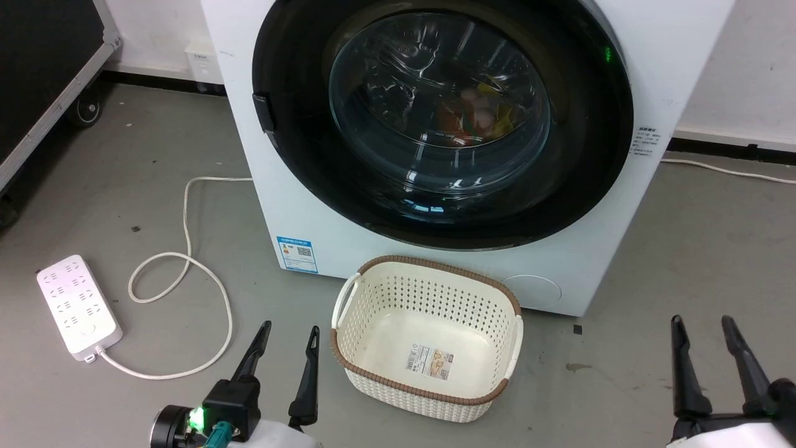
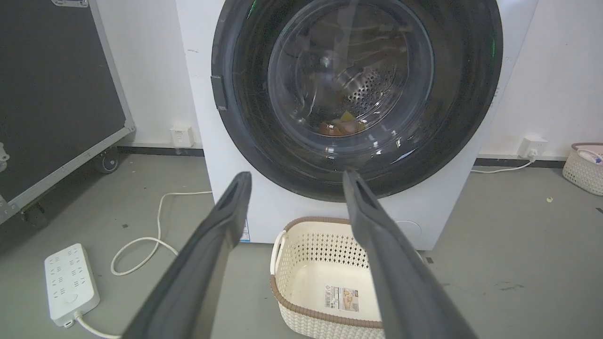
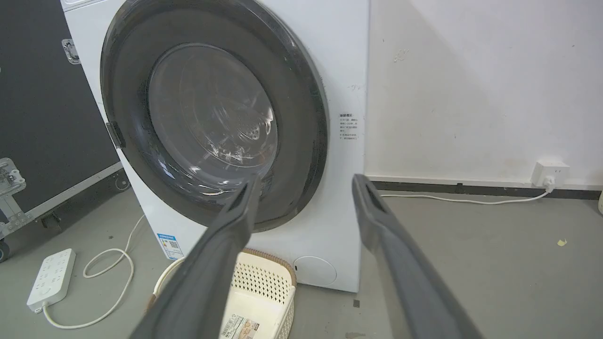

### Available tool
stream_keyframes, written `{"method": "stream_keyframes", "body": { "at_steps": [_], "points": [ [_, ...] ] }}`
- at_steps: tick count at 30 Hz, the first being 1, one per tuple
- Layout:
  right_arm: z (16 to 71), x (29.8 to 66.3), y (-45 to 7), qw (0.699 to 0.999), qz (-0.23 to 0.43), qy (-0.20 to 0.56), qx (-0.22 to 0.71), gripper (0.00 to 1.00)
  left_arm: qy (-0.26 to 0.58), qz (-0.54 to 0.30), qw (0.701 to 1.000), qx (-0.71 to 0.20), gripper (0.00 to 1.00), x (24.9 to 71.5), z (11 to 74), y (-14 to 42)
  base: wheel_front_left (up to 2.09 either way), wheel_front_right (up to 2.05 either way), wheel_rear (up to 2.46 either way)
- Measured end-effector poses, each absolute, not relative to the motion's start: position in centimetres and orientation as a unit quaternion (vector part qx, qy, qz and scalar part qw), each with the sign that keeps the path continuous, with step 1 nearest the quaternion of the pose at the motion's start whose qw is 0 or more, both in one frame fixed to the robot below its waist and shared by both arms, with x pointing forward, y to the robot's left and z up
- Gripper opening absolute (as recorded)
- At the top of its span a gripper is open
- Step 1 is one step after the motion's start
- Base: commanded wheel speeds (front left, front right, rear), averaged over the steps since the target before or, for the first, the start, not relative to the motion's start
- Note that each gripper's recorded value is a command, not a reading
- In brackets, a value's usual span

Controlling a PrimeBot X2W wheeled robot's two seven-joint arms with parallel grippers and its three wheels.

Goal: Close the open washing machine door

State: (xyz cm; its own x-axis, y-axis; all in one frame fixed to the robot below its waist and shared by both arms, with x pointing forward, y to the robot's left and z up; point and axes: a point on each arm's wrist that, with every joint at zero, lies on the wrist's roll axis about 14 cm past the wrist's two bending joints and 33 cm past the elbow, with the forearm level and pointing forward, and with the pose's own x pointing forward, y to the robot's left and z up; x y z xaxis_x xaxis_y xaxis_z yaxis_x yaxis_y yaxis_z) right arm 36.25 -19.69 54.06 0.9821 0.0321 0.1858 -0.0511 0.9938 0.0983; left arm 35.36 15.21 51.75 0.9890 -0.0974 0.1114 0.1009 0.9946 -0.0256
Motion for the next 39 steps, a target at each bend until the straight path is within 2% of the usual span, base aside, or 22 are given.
{"method": "stream_keyframes", "body": {
  "at_steps": [15, 16, 39],
  "points": [
    [51.9, 35.8, -19.2, 0.997, 0.024, -0.059, 0.035, 1.00, -0.052, -0.052, 0.997, -0.010, 1.00, 35.2, 51.6, 15.1, 0.00, 0.00, 0.00],
    [51.9, 35.8, -19.2, 0.997, 0.024, -0.058, 0.035, 0.00, -0.052, -0.054, 0.997, -0.011, 0.00, 35.2, 51.5, 15.0, 0.00, 0.00, 0.00],
    [51.5, 35.8, -18.8, 0.998, 0.030, -0.042, 0.030, 0.00, -0.043, -0.049, 0.998, -0.008, 0.00, 35.6, 51.6, 15.3, 0.00, 0.00, 0.00]
  ]
}}
